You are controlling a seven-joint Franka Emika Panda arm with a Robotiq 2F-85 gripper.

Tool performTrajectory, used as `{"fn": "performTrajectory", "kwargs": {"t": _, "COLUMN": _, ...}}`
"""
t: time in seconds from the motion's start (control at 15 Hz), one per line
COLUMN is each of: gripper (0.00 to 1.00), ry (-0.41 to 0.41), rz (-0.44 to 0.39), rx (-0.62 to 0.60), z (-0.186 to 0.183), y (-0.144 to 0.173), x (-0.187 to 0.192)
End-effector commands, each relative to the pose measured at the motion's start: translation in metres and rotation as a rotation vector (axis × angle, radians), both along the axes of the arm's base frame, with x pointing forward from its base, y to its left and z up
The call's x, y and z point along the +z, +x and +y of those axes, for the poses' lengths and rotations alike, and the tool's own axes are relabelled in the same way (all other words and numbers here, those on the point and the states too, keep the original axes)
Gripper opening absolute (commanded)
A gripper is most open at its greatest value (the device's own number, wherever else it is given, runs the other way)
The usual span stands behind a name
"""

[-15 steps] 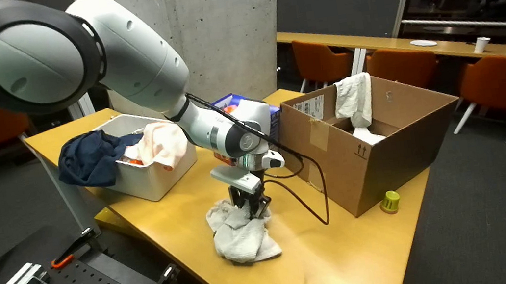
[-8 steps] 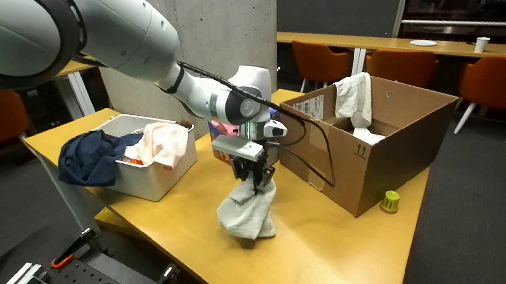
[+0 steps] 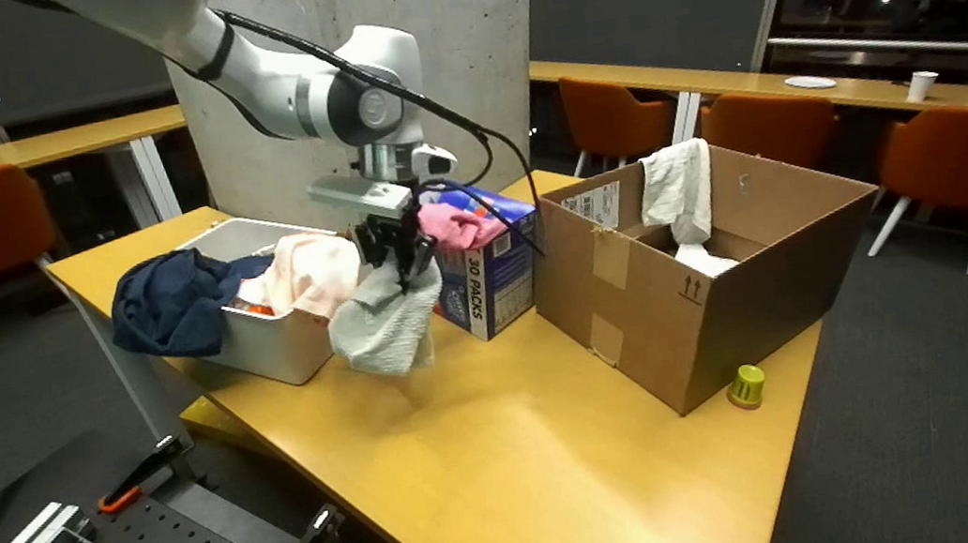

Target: Place the towel over the radish then lift it and place it in the storage container.

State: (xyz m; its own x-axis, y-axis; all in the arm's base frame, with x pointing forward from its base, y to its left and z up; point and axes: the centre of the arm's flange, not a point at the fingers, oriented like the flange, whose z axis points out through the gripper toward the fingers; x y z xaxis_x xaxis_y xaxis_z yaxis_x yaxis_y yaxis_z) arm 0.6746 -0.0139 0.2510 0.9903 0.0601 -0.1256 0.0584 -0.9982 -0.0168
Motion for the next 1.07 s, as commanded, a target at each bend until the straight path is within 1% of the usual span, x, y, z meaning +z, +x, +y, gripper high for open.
{"fn": "performTrajectory", "kwargs": {"t": 0.0, "gripper": 0.06, "ry": 0.043, "rz": 0.030, "rx": 0.039, "z": 0.042, "y": -0.038, "x": 0.063}}
{"fn": "performTrajectory", "kwargs": {"t": 0.13, "gripper": 0.06, "ry": 0.057, "rz": 0.045, "rx": 0.091, "z": 0.068, "y": -0.037, "x": 0.087}}
{"fn": "performTrajectory", "kwargs": {"t": 0.2, "gripper": 0.06, "ry": 0.063, "rz": 0.044, "rx": 0.135, "z": 0.086, "y": -0.032, "x": 0.096}}
{"fn": "performTrajectory", "kwargs": {"t": 0.4, "gripper": 0.06, "ry": 0.064, "rz": 0.030, "rx": 0.267, "z": 0.138, "y": -0.018, "x": 0.107}}
{"fn": "performTrajectory", "kwargs": {"t": 0.47, "gripper": 0.06, "ry": 0.068, "rz": 0.030, "rx": 0.307, "z": 0.157, "y": -0.010, "x": 0.102}}
{"fn": "performTrajectory", "kwargs": {"t": 0.67, "gripper": 0.06, "ry": 0.086, "rz": 0.029, "rx": 0.414, "z": 0.209, "y": 0.000, "x": 0.087}}
{"fn": "performTrajectory", "kwargs": {"t": 0.73, "gripper": 0.06, "ry": 0.076, "rz": 0.031, "rx": 0.451, "z": 0.225, "y": 0.002, "x": 0.077}}
{"fn": "performTrajectory", "kwargs": {"t": 0.87, "gripper": 0.06, "ry": 0.054, "rz": 0.045, "rx": 0.513, "z": 0.246, "y": 0.010, "x": 0.056}}
{"fn": "performTrajectory", "kwargs": {"t": 1.0, "gripper": 0.06, "ry": 0.038, "rz": 0.062, "rx": 0.557, "z": 0.257, "y": 0.019, "x": 0.033}}
